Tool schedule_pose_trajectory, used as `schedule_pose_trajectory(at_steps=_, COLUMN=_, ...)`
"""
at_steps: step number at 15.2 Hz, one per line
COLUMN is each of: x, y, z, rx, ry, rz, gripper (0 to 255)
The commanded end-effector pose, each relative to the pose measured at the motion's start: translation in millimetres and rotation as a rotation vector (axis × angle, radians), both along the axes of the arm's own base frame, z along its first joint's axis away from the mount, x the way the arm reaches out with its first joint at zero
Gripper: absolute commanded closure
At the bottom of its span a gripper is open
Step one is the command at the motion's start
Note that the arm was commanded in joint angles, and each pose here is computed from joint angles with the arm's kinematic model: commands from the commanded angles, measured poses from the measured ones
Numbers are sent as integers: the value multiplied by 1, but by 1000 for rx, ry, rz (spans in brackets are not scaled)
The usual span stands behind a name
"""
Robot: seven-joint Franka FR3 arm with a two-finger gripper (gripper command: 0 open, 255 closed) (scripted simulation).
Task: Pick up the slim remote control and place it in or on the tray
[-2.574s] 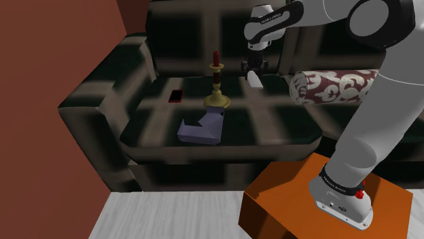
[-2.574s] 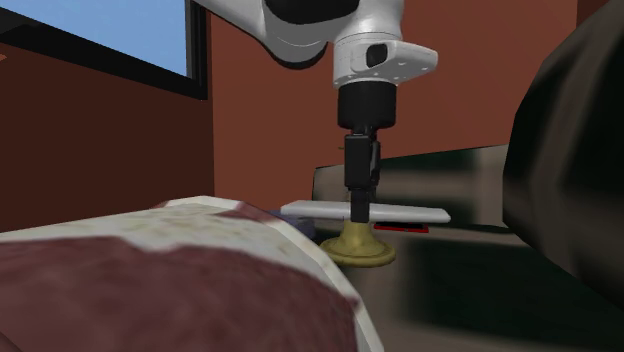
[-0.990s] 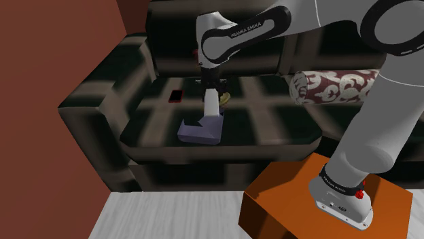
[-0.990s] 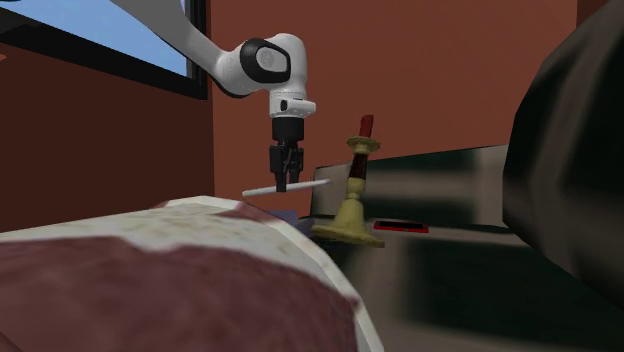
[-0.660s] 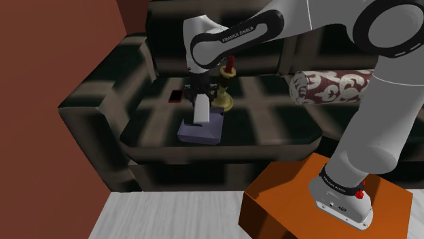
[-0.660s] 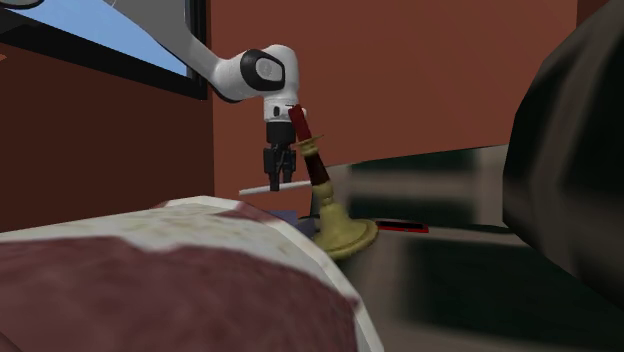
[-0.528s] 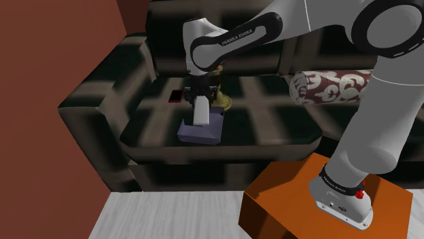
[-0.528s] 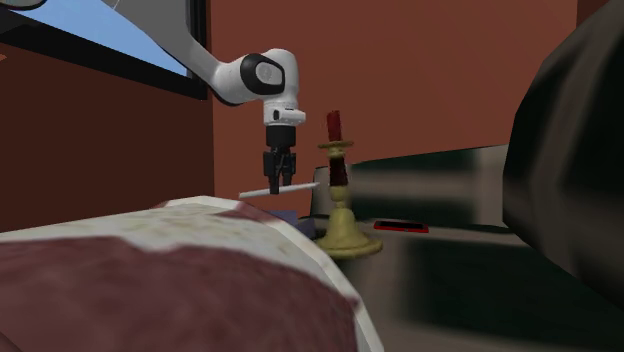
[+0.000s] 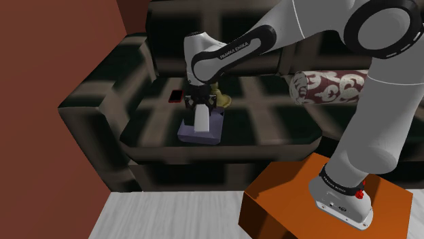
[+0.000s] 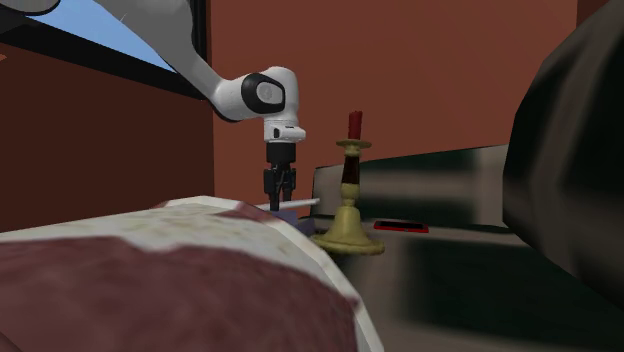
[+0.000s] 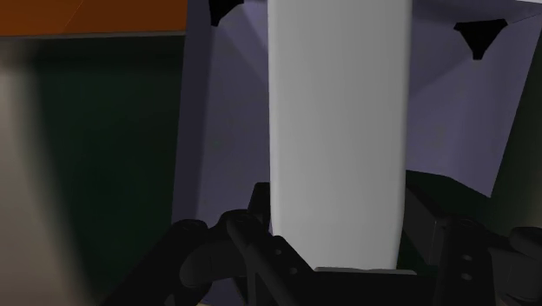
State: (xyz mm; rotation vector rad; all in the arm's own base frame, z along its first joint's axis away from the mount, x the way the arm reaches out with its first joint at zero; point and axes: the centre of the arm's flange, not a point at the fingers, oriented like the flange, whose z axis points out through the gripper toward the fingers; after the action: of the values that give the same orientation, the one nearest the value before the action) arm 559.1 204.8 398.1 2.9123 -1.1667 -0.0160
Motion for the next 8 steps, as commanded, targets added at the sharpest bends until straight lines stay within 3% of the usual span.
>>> schedule_pose_trajectory(at_steps=1, x=0, y=-1, z=-11, rx=0, ry=-1, rz=0, gripper=255)
schedule_pose_trajectory(at_steps=8, x=0, y=-1, z=-20, rx=0, ry=-1, rz=0, gripper=255)
